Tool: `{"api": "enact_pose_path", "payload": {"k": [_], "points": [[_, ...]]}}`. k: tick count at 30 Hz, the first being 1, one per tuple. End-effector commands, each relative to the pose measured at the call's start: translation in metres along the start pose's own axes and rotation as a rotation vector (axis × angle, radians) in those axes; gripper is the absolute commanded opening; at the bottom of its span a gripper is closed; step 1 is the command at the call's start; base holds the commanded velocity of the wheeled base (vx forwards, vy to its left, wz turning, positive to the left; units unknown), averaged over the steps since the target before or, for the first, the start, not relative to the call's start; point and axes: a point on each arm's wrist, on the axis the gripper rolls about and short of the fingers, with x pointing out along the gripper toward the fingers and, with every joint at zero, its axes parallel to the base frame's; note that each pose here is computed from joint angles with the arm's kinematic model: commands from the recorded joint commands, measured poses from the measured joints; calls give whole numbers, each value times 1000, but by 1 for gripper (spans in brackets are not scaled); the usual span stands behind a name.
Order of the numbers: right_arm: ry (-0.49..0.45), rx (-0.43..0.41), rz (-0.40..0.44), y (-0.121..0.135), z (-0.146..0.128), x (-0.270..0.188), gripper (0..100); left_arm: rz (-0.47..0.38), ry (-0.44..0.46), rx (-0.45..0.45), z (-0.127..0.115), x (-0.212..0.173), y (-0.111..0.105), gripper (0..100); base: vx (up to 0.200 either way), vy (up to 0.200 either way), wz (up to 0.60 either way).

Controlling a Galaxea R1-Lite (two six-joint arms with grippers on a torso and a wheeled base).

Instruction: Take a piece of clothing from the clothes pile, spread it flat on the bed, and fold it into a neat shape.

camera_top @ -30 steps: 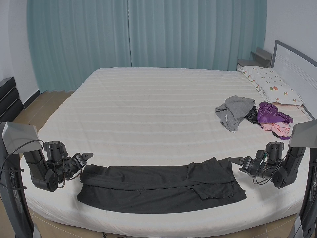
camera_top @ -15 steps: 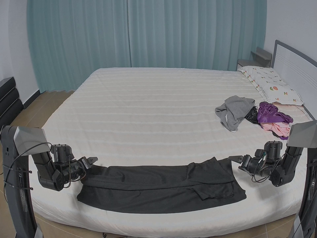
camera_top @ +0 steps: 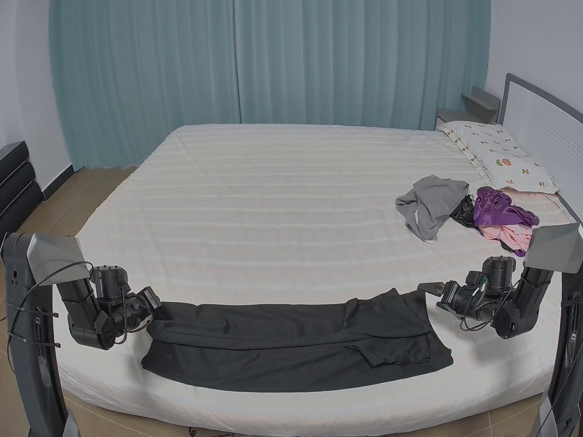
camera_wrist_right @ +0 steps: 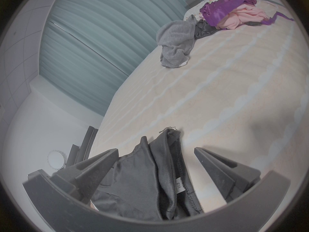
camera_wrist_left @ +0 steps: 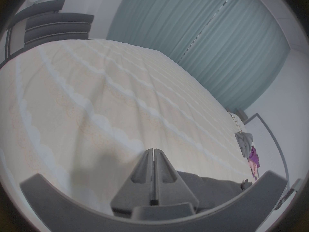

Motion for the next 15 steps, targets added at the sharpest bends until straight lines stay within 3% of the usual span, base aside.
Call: {"api": "enact_pose_path", "payload": {"k": [1,15], "points": [[4,4,-4,-2,4,8,100,9,-20,-39,5,0,3,0,0,0,0],[12,11,-19,-9,8,25,100,-9,-46,-52,6,8,4,0,0,0,0]]}}
